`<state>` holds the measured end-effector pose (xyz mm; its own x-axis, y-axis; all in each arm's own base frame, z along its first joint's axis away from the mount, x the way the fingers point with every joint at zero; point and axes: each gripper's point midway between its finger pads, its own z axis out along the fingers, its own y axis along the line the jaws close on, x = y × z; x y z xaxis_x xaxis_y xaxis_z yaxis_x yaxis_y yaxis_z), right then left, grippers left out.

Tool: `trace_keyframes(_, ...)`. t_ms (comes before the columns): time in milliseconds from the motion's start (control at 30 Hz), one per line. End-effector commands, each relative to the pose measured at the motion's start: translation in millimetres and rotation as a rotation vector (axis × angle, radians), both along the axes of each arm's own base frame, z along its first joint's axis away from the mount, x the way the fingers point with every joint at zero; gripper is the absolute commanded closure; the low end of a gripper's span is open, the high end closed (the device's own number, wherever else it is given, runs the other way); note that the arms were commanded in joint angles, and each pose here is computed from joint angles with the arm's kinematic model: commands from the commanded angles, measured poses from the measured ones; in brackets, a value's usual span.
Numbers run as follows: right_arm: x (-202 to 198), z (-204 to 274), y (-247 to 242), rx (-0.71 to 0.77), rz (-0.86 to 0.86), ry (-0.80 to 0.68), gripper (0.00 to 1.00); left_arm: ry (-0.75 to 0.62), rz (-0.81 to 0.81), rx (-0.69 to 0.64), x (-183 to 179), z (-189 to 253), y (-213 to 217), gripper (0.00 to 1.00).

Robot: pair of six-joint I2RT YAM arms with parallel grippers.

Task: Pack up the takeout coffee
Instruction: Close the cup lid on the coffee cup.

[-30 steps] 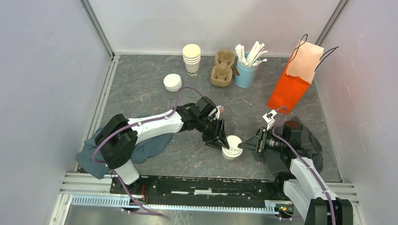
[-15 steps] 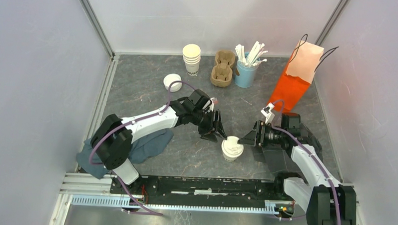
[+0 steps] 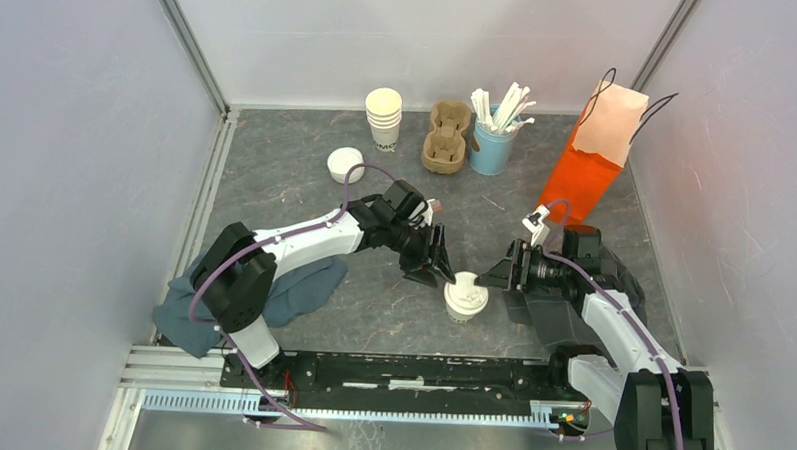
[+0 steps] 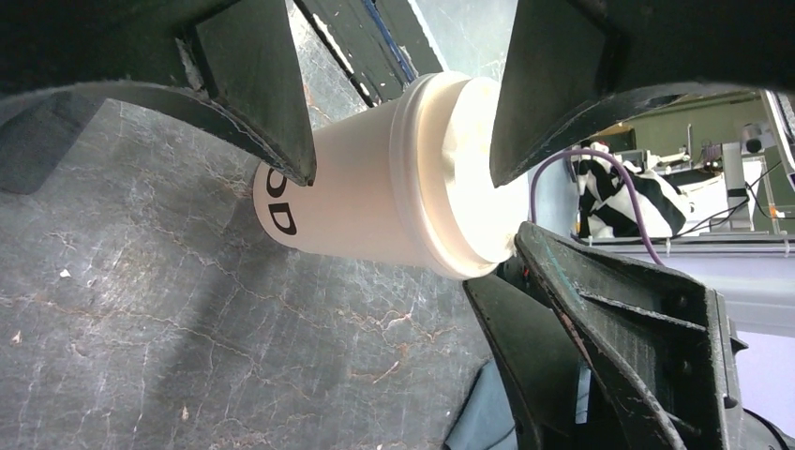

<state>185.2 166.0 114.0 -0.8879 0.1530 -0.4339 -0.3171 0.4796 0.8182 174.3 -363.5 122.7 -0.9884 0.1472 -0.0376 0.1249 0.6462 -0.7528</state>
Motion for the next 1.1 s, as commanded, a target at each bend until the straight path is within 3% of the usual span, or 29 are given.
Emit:
trace_keyframes(0,1,2,2,0.019,0.009,-0.038,0.26,-0.034,-0.069,-0.041,-2,2,-4,0.43)
trace_keyframes(100,-3,-4,2,0.017,0.013,-0.033,0.28,-0.035,-0.078,-0.021,-7,-8,4,0.46)
trace_keyframes(233,-8,-19,1,0.017,0.009,-0.032,0.48,-0.056,-0.080,0.006,-13,-27,16,0.49)
trace_keyframes(500,-20,-51,-5,-0.007,0.004,0.009,0.49,-0.095,-0.078,0.134,-24,-79,47,0.54)
trace_keyframes(567,-15,-42,-5,-0.009,0.003,-0.008,0.48,-0.107,-0.076,0.123,-22,-64,45,0.50)
trace_keyframes(800,-9,-32,-5,-0.025,0.004,-0.032,0.45,-0.154,-0.079,-0.065,-23,22,18,0.19)
trace_keyframes(1067,-11,-31,-4,-0.031,0.020,-0.036,0.45,-0.111,-0.181,-0.065,-55,8,4,0.14)
